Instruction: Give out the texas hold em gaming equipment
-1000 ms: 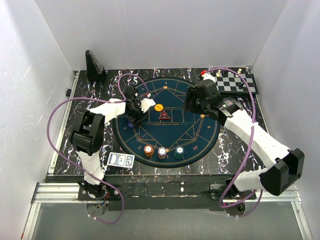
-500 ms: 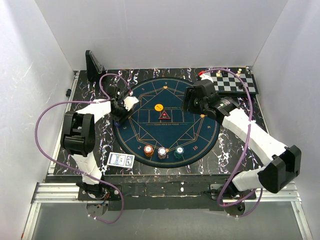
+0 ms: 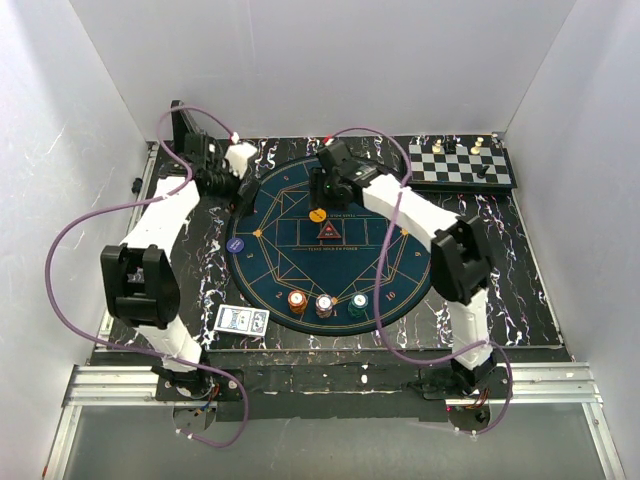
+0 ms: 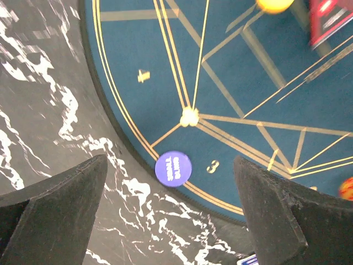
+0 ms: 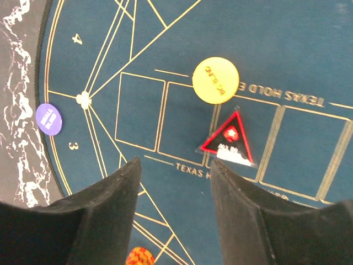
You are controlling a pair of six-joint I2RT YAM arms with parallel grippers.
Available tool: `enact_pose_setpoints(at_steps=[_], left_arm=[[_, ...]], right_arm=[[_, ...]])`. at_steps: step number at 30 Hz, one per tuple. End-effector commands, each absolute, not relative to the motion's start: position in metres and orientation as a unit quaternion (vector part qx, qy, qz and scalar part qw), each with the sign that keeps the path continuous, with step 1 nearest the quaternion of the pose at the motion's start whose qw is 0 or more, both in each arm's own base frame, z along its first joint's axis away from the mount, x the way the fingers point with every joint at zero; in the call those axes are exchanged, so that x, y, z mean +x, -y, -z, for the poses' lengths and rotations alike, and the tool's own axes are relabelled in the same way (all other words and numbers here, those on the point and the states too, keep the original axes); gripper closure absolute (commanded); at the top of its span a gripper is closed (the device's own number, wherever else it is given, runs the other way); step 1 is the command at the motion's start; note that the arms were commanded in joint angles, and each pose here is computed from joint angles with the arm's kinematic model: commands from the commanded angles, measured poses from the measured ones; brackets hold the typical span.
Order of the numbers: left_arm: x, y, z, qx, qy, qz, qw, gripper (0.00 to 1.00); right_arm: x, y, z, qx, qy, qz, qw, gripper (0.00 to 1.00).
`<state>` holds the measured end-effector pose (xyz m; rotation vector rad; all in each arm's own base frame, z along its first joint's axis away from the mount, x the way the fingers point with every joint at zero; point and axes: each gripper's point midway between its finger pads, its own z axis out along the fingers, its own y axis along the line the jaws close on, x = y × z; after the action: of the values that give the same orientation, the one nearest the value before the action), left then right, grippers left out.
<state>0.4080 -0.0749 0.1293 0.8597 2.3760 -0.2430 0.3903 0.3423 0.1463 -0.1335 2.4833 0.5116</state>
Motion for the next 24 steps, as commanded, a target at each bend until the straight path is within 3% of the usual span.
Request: enact_pose_setpoints(at_steps=[1, 8, 24], left_arm=[[0.398, 0.105, -0.212, 0.283, -0.872, 0.181, 0.356, 0.02], [0.405, 0.090, -0.214, 0.249, -0.888, 0.188, 0.338, 0.02], [0.402, 0.074, -0.189, 0.246, -0.908, 0.165, 0.298, 0.02]], right_arm=[[0.392, -0.383, -0.130, -0.076, -0.935, -0.223, 0.264, 0.43], [0.384, -0.404, -0.079, -0.070, -0.952, -0.222, 0.202, 0.53], [0.432, -0.350, -0.026, 0.011, -0.974, -0.127, 0.189, 0.52]])
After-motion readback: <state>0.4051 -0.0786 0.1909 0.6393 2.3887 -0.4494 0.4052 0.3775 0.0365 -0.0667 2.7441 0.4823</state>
